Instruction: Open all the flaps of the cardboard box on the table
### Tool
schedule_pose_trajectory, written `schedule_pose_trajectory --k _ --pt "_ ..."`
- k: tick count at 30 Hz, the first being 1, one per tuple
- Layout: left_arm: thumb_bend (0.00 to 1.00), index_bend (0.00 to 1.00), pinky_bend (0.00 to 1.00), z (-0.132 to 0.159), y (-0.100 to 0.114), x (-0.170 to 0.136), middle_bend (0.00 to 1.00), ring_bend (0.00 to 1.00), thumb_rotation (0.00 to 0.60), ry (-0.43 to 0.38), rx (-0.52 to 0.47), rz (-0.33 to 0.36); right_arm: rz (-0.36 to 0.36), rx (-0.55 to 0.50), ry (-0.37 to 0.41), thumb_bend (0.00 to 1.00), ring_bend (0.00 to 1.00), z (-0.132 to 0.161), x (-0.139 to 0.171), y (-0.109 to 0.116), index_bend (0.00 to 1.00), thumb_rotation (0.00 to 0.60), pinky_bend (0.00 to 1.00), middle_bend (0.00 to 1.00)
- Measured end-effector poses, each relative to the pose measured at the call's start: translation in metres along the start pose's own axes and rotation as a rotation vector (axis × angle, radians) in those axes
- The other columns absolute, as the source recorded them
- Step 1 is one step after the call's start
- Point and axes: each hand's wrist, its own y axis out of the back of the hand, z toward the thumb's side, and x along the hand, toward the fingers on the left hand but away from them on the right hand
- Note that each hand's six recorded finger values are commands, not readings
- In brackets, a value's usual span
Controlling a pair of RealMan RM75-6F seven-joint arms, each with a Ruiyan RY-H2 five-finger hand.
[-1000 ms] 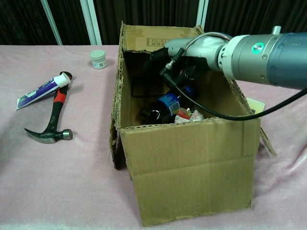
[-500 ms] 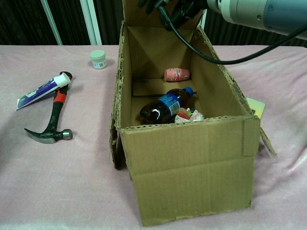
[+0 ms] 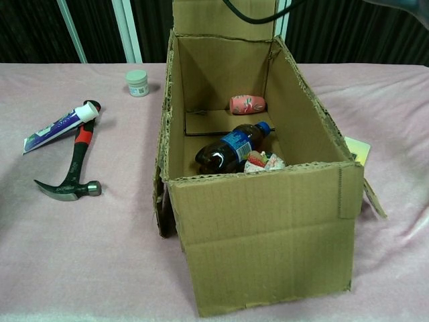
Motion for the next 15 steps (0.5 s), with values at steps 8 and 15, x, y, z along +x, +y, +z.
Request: schedule_pose_trajectory --k 8,15 --pt "0.30 0.09 0.10 0.001 -0.001 -0.001 0.07 0.03 0.600 -0.001 0.005 -0.007 0.099 0.015 -0.002 0.64 0.06 0.004 -0.015 -0.017 0.08 0.600 0.23 0.10" --pt "0.30 0.09 0.10 0.004 -0.002 -0.002 0.07 0.03 0.600 -0.012 0.006 -0.011 0.124 0.050 0.001 0.64 0.06 -0.004 -0.009 -0.021 0.08 0.600 0.23 0.10"
